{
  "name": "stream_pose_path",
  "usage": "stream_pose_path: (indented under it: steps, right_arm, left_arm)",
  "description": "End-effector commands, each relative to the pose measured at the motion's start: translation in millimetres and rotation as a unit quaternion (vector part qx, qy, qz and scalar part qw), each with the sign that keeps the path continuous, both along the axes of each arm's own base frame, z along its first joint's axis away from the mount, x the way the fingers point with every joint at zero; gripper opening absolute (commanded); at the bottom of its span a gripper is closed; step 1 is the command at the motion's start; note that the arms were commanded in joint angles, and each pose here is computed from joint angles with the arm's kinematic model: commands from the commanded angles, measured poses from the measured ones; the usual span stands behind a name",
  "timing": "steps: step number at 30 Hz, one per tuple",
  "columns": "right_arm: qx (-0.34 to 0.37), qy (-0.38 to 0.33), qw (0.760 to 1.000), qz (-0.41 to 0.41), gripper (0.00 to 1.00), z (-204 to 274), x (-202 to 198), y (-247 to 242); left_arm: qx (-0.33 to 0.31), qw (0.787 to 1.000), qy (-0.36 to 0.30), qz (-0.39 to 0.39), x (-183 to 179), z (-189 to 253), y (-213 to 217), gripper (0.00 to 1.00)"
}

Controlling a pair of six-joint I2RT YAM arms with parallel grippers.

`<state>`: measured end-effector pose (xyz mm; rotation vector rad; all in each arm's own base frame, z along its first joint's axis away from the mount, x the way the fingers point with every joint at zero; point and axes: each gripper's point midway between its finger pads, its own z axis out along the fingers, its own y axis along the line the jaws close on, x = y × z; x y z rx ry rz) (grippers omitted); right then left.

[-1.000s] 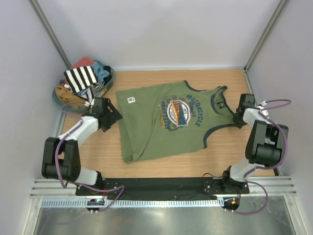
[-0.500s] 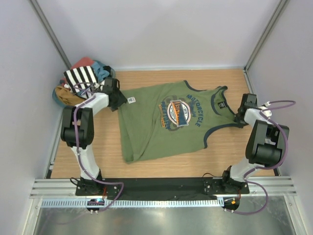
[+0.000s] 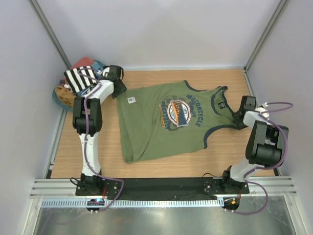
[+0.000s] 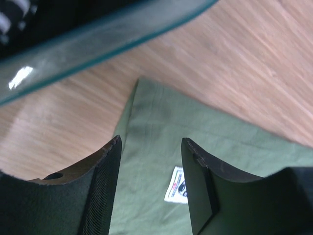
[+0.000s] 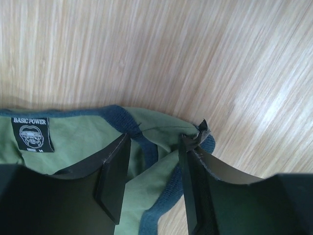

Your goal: Fold and stack the tank tops

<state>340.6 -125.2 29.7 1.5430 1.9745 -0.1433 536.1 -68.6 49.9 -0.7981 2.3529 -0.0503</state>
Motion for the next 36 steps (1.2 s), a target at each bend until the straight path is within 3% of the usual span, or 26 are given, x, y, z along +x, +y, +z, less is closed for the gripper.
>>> stream_pose_path:
  steps: [1, 12, 14, 16, 17, 25, 26, 28, 31, 34, 35, 36]
  right_arm:
    - [-0.002, -0.041, 0.999, 0.004, 0.51, 17, 9, 0]
    - [0.003, -0.066, 0.997, 0.033, 0.58, 23, 12, 10]
    - [0.003, -0.065, 0.997, 0.038, 0.58, 23, 12, 11]
    - [0.003, -0.060, 0.997, 0.040, 0.58, 20, 13, 12]
    - [0.001, -0.059, 0.997, 0.043, 0.57, 21, 15, 13]
    - [-0.015, -0.040, 0.997, 0.062, 0.59, 18, 19, 22]
    - [-0.014, -0.037, 0.997, 0.062, 0.69, 16, 19, 23]
    - [-0.010, -0.036, 0.997, 0.064, 0.71, 14, 20, 25]
    - [-0.006, -0.022, 0.998, 0.056, 0.61, 6, 20, 24]
    - [-0.013, -0.011, 0.999, 0.041, 0.33, 2, 23, 17]
    - [-0.017, -0.010, 0.999, 0.035, 0.15, 3, 26, 14]
    - [-0.022, -0.006, 0.999, 0.030, 0.08, 3, 27, 12]
  left_arm:
    - [0.037, 0.999, 0.008, 0.006, 10, -1, 9, 0.53]
    - [0.051, 0.998, 0.022, 0.000, 26, -18, 10, 0.38]
    - [0.054, 0.998, 0.023, -0.003, 26, -21, 9, 0.30]
    - [0.055, 0.998, 0.023, -0.003, 27, -21, 11, 0.02]
    - [0.056, 0.998, 0.024, -0.004, 28, -21, 10, 0.00]
    - [0.062, 0.998, -0.010, -0.002, 47, 6, 11, 0.00]
    - [0.062, 0.998, -0.006, -0.003, 49, 1, 10, 0.00]
    - [0.058, 0.998, -0.015, -0.003, 57, 8, 8, 0.00]
    - [0.049, 0.999, -0.022, -0.007, 67, 8, 3, 0.00]
    - [0.034, 0.999, -0.029, -0.009, 75, 6, -3, 0.00]
    - [0.026, 0.999, -0.032, -0.009, 77, 6, -6, 0.00]
    - [0.021, 0.999, -0.033, -0.011, 79, 5, -9, 0.00]
